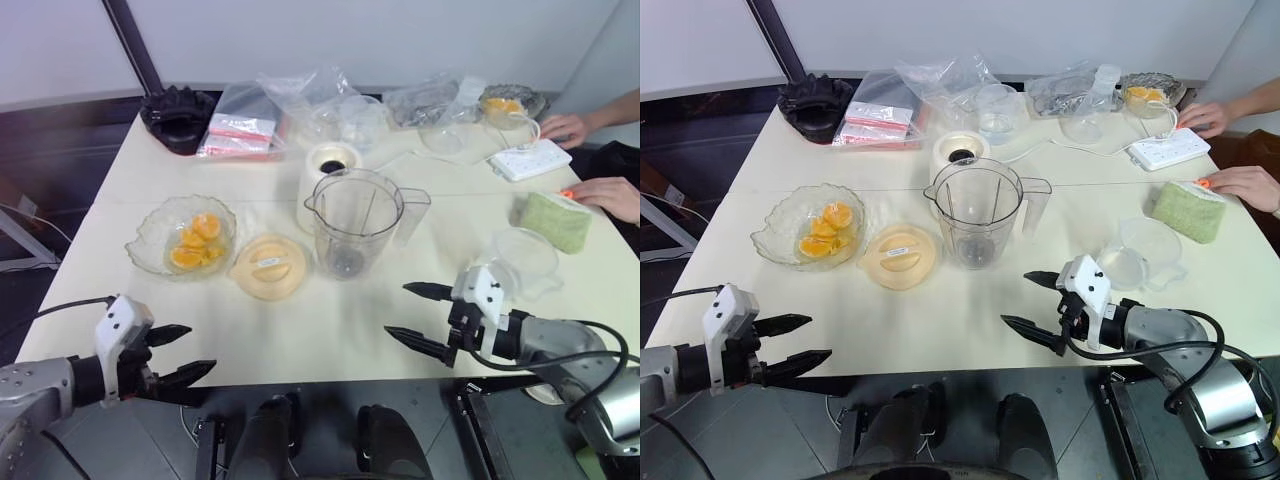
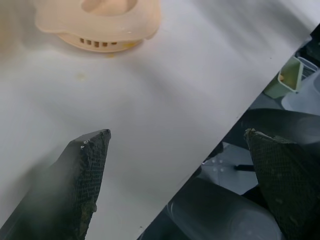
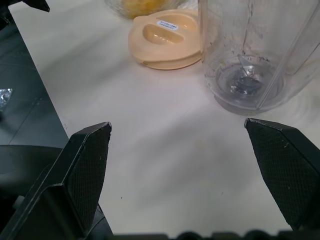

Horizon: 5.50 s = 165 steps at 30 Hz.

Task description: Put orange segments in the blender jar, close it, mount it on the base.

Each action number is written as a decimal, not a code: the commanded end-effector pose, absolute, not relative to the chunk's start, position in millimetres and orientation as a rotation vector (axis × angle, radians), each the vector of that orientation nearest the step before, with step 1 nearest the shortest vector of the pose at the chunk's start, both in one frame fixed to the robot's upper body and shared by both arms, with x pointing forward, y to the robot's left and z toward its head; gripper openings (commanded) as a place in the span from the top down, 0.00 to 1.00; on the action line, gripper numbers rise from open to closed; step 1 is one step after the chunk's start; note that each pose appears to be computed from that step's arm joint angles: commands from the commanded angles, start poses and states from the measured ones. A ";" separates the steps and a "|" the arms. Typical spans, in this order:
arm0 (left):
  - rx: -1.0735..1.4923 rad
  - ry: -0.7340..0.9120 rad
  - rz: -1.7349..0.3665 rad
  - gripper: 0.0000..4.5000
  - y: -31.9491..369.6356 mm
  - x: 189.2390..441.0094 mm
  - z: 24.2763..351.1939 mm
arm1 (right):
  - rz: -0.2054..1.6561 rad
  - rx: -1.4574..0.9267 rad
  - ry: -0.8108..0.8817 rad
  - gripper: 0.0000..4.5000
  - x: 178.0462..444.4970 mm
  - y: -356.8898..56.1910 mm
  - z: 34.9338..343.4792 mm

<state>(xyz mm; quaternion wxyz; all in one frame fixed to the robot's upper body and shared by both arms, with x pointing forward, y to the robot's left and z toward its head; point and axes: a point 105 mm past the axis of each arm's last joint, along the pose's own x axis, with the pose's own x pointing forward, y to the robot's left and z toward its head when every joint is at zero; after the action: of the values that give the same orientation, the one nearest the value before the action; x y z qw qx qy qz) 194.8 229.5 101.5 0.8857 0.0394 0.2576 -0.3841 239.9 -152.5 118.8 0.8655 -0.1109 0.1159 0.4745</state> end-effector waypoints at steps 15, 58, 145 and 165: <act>0.194 0.475 -0.269 0.01 283.1 330.3 195.5 | 1.135 -0.221 0.123 0.00 227.8 -101.5 150.6; -0.182 0.763 0.219 0.76 259.9 423.3 103.5 | 1.090 -0.301 0.119 0.00 226.5 -100.3 161.1; 0.378 0.723 0.091 0.02 278.1 414.9 155.6 | 0.972 -0.251 0.144 0.00 235.8 -103.0 147.2; 0.416 0.686 0.062 0.02 272.7 439.3 121.9 | 0.950 -0.270 0.146 0.00 235.9 -105.6 147.1</act>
<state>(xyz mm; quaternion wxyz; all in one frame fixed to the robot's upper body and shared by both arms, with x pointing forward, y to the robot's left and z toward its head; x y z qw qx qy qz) 432.0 272.3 108.2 0.9126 0.1910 0.3607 0.0229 238.3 -106.4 140.2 0.8763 -0.1246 0.0872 0.4572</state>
